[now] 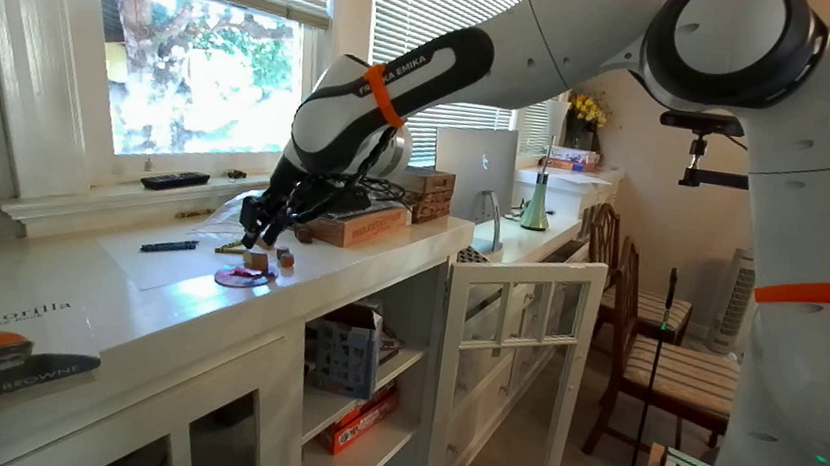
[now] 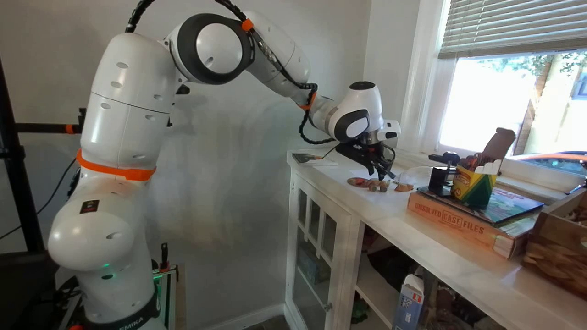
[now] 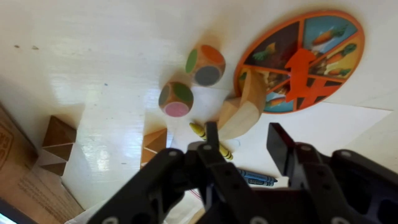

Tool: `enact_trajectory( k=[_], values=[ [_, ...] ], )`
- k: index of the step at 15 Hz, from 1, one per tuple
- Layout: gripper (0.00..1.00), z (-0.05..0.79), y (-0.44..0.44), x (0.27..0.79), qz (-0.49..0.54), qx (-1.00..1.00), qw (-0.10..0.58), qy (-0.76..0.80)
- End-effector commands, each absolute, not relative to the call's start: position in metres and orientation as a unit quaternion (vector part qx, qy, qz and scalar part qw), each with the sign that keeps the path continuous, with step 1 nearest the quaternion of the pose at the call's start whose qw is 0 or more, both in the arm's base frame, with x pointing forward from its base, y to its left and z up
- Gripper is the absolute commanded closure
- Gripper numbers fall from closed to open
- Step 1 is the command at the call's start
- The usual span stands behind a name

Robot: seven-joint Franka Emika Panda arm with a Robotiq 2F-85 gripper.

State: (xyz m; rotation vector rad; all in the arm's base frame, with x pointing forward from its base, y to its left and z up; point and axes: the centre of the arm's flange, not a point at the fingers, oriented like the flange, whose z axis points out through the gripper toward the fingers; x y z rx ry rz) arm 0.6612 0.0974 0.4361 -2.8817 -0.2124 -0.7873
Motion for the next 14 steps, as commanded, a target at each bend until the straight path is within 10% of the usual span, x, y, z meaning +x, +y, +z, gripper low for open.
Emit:
enact_trajectory(
  k=[1,6,8,14],
  values=[
    [0.28,0.435,0.092,0.661,-0.249,-0.963,0.072,-0.074],
    [0.0,0.43,0.095,0.663,-0.25,-0.963,0.072,-0.076],
    [0.29,0.427,0.097,0.664,-0.252,-0.962,0.073,-0.08],
    [0.69,0.416,0.104,0.667,-0.245,-0.962,0.074,-0.093]
  ],
)
